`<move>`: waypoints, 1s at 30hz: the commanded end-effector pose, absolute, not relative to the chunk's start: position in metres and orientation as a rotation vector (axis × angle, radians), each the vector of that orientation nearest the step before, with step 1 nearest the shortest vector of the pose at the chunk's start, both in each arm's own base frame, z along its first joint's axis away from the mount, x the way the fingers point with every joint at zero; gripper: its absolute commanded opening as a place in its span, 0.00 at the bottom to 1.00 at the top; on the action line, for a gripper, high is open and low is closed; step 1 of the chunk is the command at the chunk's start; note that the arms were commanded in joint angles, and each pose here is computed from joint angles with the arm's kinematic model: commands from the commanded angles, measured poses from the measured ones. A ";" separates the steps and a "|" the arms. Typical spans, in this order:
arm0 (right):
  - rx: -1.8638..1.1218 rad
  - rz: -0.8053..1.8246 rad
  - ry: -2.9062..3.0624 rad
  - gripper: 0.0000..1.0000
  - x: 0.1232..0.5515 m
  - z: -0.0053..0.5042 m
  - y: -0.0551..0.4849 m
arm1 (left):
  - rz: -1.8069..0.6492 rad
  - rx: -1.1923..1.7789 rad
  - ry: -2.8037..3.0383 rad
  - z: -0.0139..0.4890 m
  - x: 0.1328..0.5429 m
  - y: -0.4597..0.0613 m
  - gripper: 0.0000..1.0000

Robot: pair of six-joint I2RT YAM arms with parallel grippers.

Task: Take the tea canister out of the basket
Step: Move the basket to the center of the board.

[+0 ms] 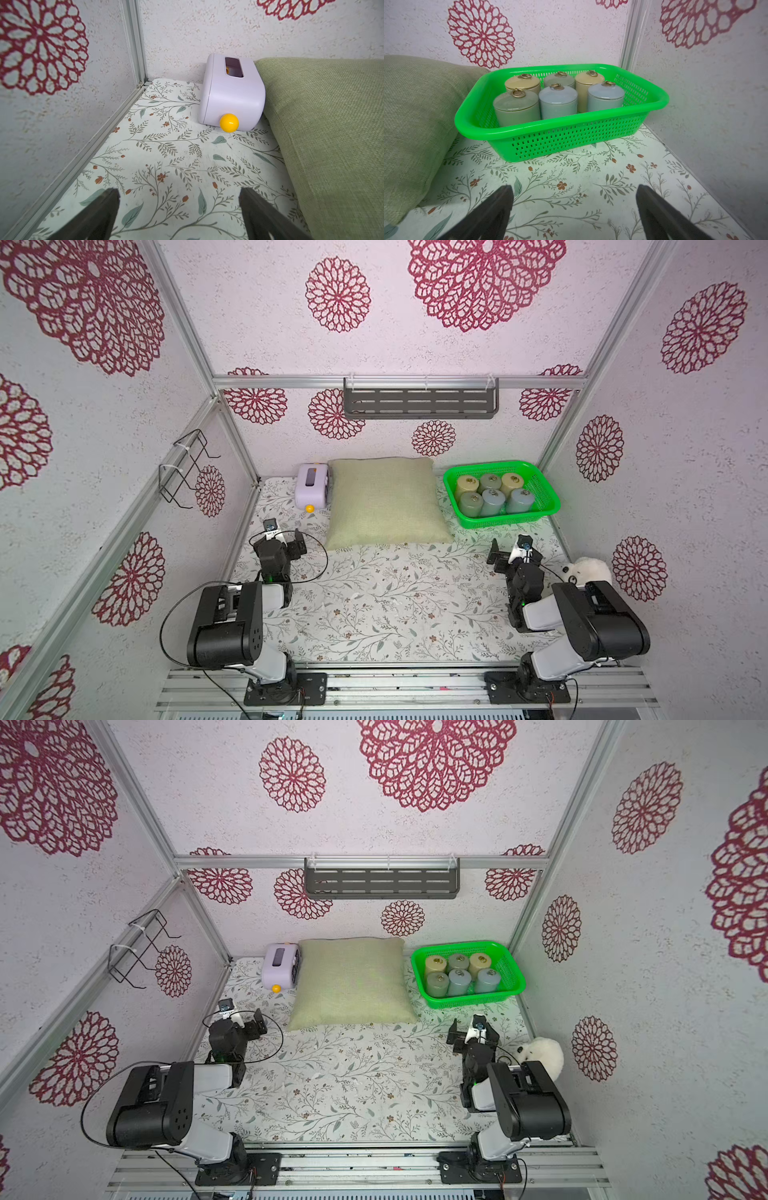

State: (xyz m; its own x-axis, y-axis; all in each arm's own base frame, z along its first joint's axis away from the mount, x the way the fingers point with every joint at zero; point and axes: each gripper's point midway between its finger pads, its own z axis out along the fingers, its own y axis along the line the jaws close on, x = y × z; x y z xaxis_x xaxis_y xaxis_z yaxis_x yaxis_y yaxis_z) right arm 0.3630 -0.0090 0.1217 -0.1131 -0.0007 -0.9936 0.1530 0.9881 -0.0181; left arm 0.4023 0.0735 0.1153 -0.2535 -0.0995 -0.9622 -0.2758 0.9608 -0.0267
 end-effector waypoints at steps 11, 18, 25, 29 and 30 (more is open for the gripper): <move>0.137 -0.146 1.632 0.99 0.366 0.135 -0.012 | 0.173 -0.278 1.813 0.120 0.404 0.076 0.97; 0.137 -0.146 1.633 0.99 0.366 0.135 -0.012 | 0.173 -0.278 1.816 0.119 0.404 0.076 0.97; 0.111 -0.131 1.593 0.99 0.357 0.141 -0.009 | 0.190 -0.305 1.790 0.131 0.402 0.080 0.97; 0.143 -0.134 1.507 0.99 0.335 0.156 -0.013 | 0.232 -0.382 1.833 0.155 0.399 0.091 0.97; 0.141 -0.135 1.494 0.99 0.331 0.160 -0.013 | 0.240 -0.409 1.840 0.165 0.399 0.094 0.97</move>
State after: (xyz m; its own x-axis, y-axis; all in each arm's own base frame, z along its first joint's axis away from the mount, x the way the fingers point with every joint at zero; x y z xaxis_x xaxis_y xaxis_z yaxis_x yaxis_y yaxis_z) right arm 0.3391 -0.0095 0.1223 -0.0757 -0.0005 -0.9971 0.1503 0.9886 -0.0119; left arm 0.3989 0.0821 0.1368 -0.2677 -0.1238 -0.9555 -0.3294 0.9437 -0.0300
